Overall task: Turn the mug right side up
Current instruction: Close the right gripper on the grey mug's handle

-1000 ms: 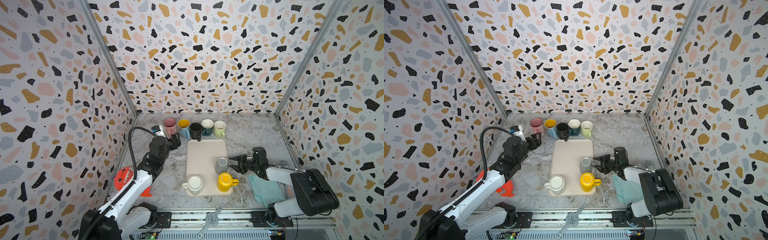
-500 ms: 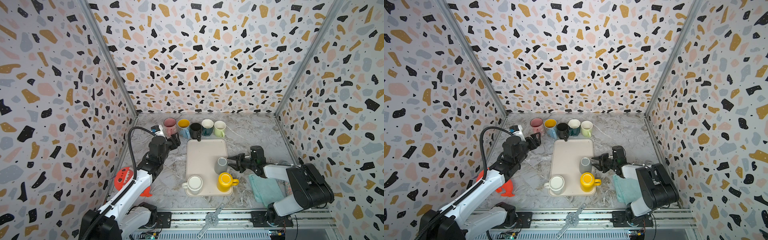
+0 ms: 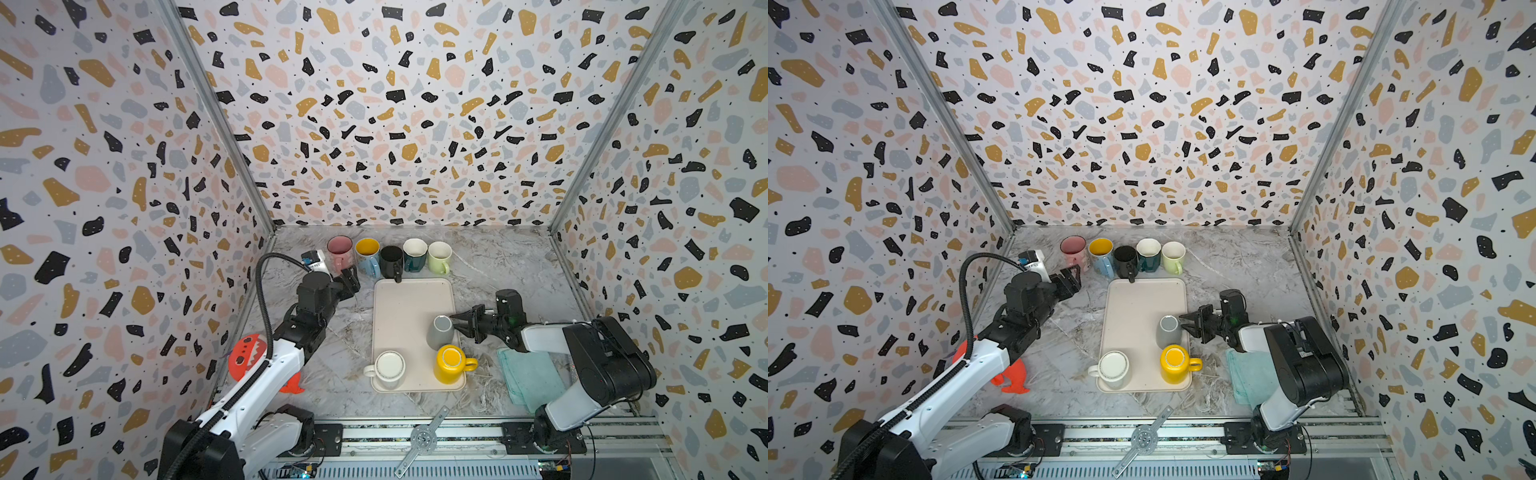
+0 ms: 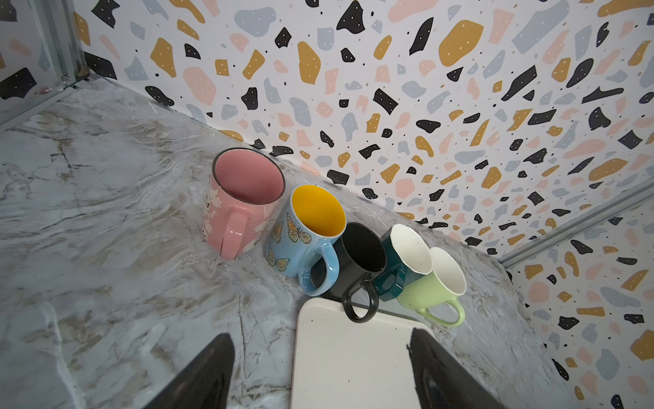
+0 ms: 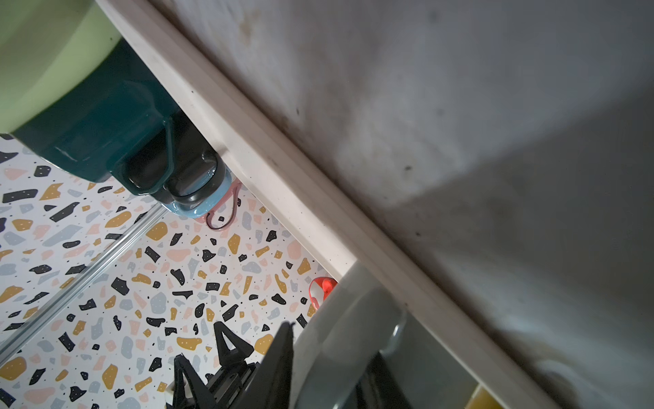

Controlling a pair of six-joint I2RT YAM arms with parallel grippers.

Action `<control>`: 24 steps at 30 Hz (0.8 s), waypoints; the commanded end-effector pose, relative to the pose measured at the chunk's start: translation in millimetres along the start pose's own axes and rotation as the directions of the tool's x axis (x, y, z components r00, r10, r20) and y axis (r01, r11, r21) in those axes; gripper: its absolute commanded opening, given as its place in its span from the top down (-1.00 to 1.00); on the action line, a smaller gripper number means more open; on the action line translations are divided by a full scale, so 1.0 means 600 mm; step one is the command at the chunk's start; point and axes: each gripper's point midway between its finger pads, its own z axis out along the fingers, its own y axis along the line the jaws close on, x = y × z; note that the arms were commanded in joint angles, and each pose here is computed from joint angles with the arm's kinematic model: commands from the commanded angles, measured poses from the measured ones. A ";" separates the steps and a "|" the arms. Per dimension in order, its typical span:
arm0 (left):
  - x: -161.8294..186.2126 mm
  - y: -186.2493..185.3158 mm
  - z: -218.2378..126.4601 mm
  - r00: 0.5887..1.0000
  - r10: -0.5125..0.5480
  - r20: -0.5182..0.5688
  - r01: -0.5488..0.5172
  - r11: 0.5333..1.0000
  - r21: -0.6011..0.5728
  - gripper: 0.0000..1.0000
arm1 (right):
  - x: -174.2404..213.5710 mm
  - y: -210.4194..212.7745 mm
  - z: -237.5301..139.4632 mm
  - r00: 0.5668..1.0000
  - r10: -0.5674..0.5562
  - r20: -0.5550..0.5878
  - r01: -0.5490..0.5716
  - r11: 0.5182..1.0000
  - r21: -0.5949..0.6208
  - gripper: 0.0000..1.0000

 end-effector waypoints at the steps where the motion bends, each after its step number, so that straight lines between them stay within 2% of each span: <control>1: -0.033 -0.009 -0.002 0.999 0.006 0.053 -0.006 1.000 0.009 -0.59 | 0.005 0.042 0.010 0.999 -0.042 -0.019 0.041 0.998 -0.056 0.45; 7: -0.035 -0.007 -0.002 0.999 0.009 0.052 -0.009 1.000 0.004 -0.59 | 0.004 0.073 0.034 0.998 -0.053 -0.046 0.048 0.993 -0.106 0.59; 14: -0.037 -0.004 -0.004 0.999 0.009 0.053 -0.009 1.000 -0.001 -0.59 | 0.016 0.117 0.055 0.992 -0.095 -0.084 0.080 0.984 -0.161 1.00; 20: -0.039 -0.005 -0.006 0.998 0.005 0.055 -0.005 1.000 0.005 -0.58 | 0.030 0.149 0.053 0.979 -0.176 -0.100 0.153 0.967 -0.205 1.00; 24: -0.039 -0.009 -0.006 0.999 0.005 0.054 -0.005 1.000 0.013 -0.58 | 0.047 0.177 0.047 0.956 -0.276 -0.105 0.242 0.936 -0.256 1.00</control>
